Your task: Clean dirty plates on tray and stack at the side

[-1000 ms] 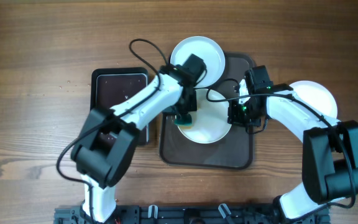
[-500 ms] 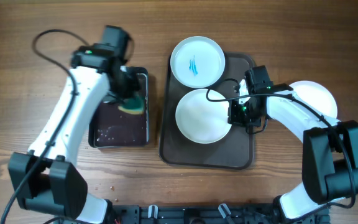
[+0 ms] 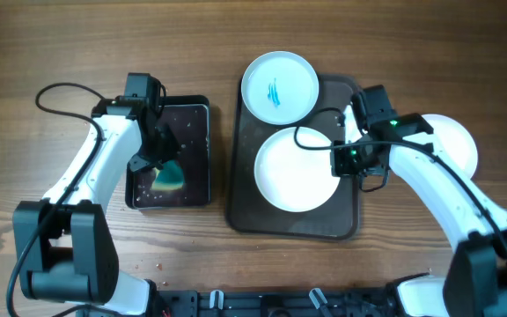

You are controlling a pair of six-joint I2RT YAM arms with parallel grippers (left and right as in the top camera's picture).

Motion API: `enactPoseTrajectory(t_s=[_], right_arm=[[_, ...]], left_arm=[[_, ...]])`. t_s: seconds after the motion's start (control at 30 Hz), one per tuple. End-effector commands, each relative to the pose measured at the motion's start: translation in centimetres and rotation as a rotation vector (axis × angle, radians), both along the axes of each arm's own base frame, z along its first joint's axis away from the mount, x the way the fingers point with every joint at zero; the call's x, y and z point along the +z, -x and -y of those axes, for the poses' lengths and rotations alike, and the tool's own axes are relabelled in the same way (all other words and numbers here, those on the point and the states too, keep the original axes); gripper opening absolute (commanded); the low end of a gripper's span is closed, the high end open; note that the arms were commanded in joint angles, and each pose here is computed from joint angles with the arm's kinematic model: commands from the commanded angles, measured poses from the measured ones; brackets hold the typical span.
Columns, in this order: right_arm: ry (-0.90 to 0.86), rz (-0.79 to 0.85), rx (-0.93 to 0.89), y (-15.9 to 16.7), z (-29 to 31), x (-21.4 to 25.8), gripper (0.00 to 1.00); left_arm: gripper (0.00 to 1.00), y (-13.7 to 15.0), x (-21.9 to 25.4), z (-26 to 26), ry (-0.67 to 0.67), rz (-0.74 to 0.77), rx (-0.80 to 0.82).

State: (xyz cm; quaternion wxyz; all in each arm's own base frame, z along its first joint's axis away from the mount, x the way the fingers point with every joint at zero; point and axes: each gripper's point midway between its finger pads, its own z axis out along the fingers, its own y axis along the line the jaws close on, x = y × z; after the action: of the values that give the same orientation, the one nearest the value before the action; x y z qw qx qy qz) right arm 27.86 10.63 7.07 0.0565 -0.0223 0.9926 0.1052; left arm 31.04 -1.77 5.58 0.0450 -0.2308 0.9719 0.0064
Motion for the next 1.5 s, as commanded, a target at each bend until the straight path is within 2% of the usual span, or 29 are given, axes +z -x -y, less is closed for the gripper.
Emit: enactPoseTrajectory(t_s=[0.0, 0.07, 0.2, 0.23, 0.27, 0.3, 0.4, 0.67, 0.77, 0.9, 1.1, 1.23, 1.47], right_arm=[[-0.005, 0.096, 0.102, -1.0, -2.5, 4.3, 0.04], [-0.041, 0.114, 0.133, -1.1, -4.4, 5.8, 0.04], [-0.105, 0.160, 0.141, -1.7, -7.5, 8.4, 0.04], [-0.123, 0.179, 0.144, -2.1, -8.5, 9.2, 0.05], [-0.137, 0.193, 0.145, -2.5, -9.4, 9.7, 0.04], [-0.168, 0.216, 0.152, -3.0, -11.1, 10.4, 0.04], [-0.224, 0.238, 0.182, -3.7, -14.3, 10.8, 0.04], [-0.260, 0.284, 0.268, -6.5, -22.8, 8.3, 0.04], [-0.179, 0.375, 0.268, -8.5, -23.7, 7.4, 0.04], [-0.053, 0.561, 0.296, -10.0, -24.1, 9.0, 0.04], [0.155, 0.782, 0.344, -8.9, -24.5, 12.8, 0.04], [0.379, 0.943, 0.341, -8.0, -24.0, 15.4, 0.04], [0.490, 1.039, 0.354, -6.9, -24.5, 17.2, 0.04]], left_arm=[[0.55, -1.4, 4.2, -0.1, 0.001, 0.095, -0.022], [0.65, -1.5, 6.2, -0.1, 0.003, 0.129, -0.022], [0.70, -1.2, 10.3, -0.1, 0.008, 0.209, -0.021], [0.76, -1.1, 11.5, -0.1, 0.010, 0.235, -0.021], [0.78, -0.9, 12.9, -0.2, 0.012, 0.271, -0.019], [0.91, -0.6, 14.9, -0.4, 0.015, 0.329, -0.012], [1.00, 0.1, 18.1, -0.9, 0.018, 0.428, 0.002], [1.00, 3.7, 24.8, -1.7, 0.025, 0.669, 0.030], [1.00, 4.8, 26.1, -1.7, 0.027, 0.722, 0.030], [1.00, 6.1, 27.4, -1.8, 0.026, 0.774, 0.031], [1.00, 6.4, 27.5, -1.8, 0.027, 0.779, 0.032], [1.00, 6.4, 27.5, -1.8, 0.027, 0.779, 0.032], [1.00, 6.4, 27.5, -1.8, 0.027, 0.779, 0.032]])
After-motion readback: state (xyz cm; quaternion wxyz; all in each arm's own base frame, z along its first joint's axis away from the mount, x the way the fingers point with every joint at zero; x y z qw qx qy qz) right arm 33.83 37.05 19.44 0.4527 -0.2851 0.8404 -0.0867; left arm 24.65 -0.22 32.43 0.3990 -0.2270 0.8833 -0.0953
